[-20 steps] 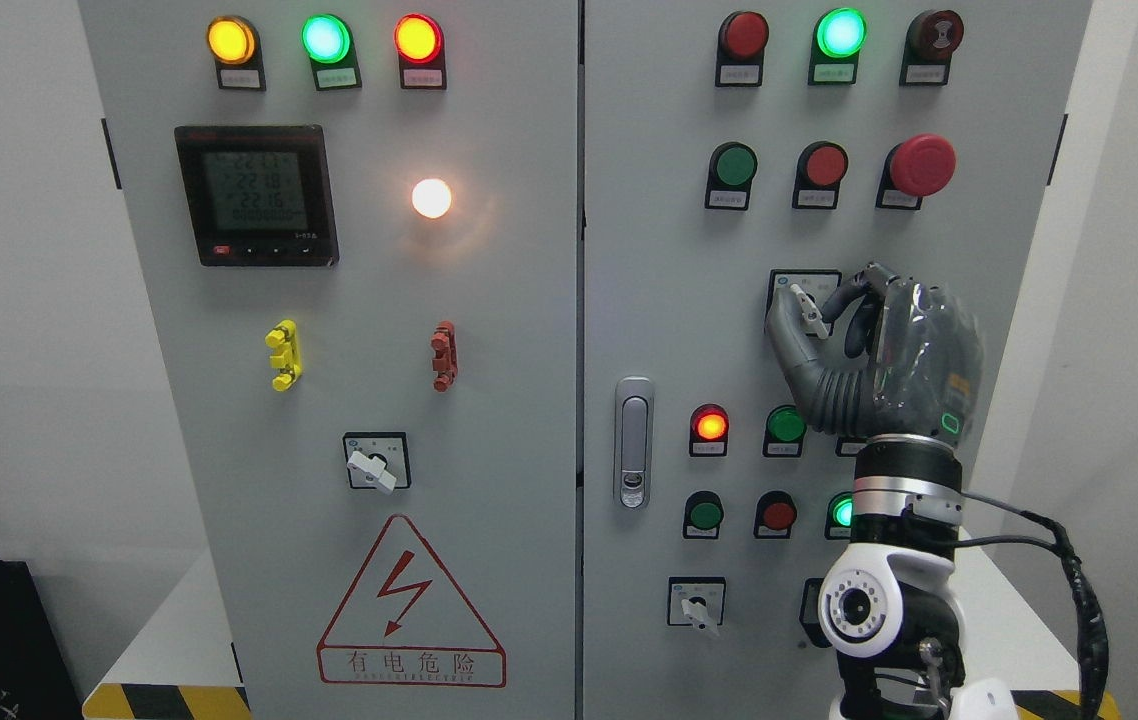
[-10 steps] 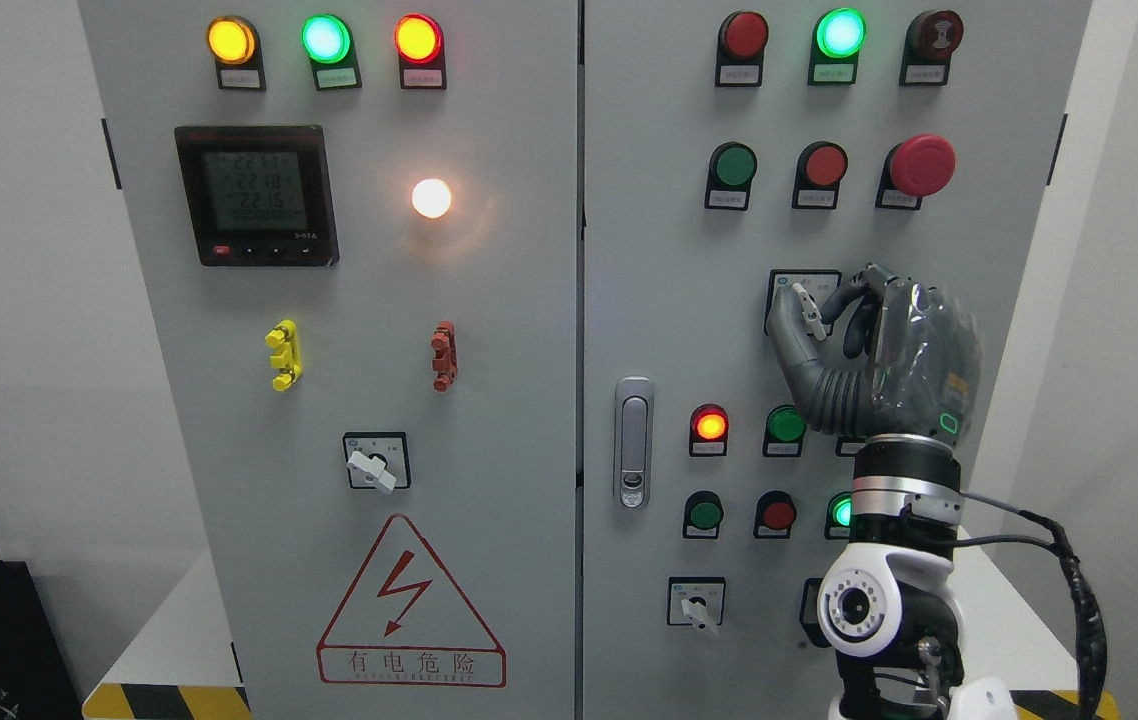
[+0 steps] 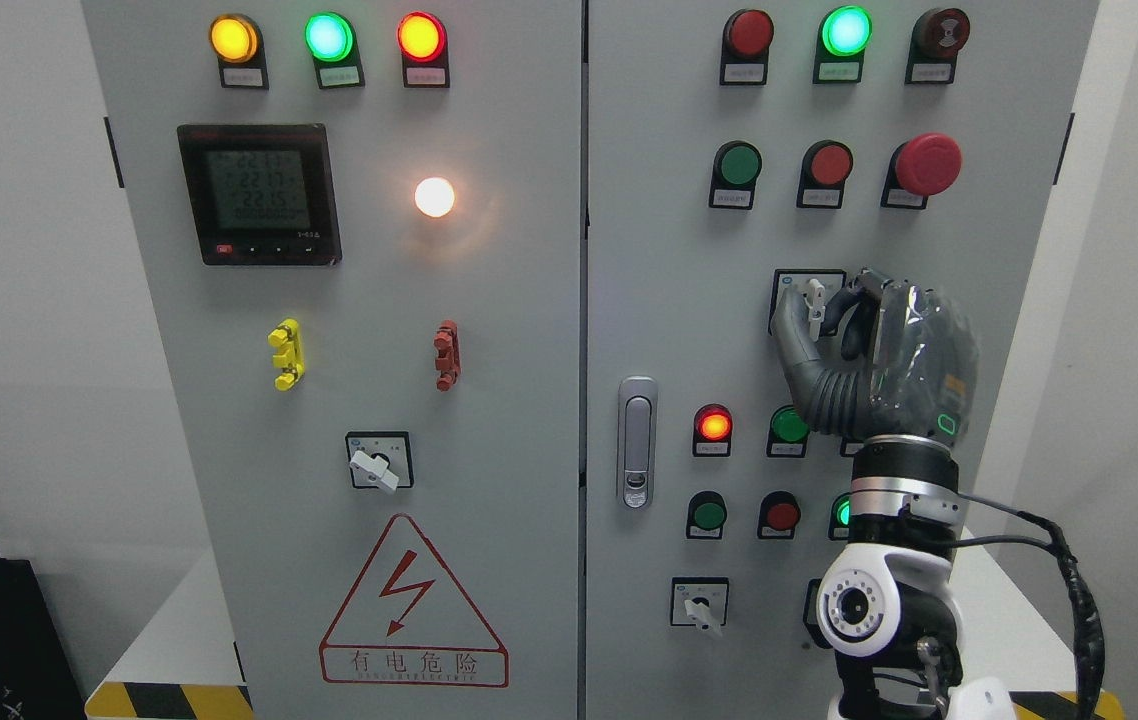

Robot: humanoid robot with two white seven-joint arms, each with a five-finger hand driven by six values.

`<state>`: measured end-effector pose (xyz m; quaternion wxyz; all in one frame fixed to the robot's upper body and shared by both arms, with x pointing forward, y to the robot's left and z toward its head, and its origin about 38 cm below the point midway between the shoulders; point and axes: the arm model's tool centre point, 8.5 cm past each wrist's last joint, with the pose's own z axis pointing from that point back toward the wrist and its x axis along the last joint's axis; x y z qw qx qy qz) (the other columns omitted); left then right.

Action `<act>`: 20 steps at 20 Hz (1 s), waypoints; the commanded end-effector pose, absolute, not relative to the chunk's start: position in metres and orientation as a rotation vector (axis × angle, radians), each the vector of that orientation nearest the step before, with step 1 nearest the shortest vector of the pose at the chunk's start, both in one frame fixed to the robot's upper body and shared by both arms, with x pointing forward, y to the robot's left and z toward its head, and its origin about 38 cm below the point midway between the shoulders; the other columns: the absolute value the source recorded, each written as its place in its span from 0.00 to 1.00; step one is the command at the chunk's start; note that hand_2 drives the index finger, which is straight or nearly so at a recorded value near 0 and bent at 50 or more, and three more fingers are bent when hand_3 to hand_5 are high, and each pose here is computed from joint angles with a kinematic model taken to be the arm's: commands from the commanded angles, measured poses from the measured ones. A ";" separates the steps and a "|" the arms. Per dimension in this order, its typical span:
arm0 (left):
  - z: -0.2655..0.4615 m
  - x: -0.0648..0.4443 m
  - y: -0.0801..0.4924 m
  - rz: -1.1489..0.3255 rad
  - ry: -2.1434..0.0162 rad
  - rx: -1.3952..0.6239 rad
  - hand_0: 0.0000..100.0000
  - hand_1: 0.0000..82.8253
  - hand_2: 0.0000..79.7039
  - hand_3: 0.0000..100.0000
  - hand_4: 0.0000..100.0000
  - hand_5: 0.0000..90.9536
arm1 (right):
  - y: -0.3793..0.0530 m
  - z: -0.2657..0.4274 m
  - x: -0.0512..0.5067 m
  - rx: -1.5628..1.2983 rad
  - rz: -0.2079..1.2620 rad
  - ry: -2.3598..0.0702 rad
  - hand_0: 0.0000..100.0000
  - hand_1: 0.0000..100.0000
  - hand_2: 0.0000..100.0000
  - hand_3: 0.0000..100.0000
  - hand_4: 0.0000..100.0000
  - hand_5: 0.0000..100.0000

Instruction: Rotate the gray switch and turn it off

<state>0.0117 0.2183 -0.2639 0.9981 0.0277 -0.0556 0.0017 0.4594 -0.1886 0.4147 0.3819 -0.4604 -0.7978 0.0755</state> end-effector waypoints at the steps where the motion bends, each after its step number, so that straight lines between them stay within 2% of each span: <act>1: -0.264 0.026 0.219 0.031 -0.145 0.058 0.12 0.47 0.00 0.00 0.00 0.00 | -0.189 0.416 0.459 -1.178 0.187 -2.038 0.49 0.41 0.74 1.00 1.00 1.00; 9: -0.264 0.026 0.218 0.031 -0.145 0.056 0.12 0.47 0.00 0.00 0.00 0.00 | -0.189 0.415 0.459 -1.177 0.186 -2.036 0.51 0.37 0.74 1.00 1.00 1.00; 15: -0.264 0.026 0.219 0.031 -0.145 0.058 0.12 0.47 0.00 0.00 0.00 0.00 | -0.189 0.415 0.458 -1.176 0.187 -2.041 0.39 0.38 0.74 1.00 1.00 1.00; 20: -0.264 0.026 0.218 0.031 -0.145 0.056 0.12 0.47 0.00 0.00 0.00 0.00 | -0.190 0.416 0.458 -1.181 0.186 -2.045 0.35 0.40 0.74 1.00 1.00 1.00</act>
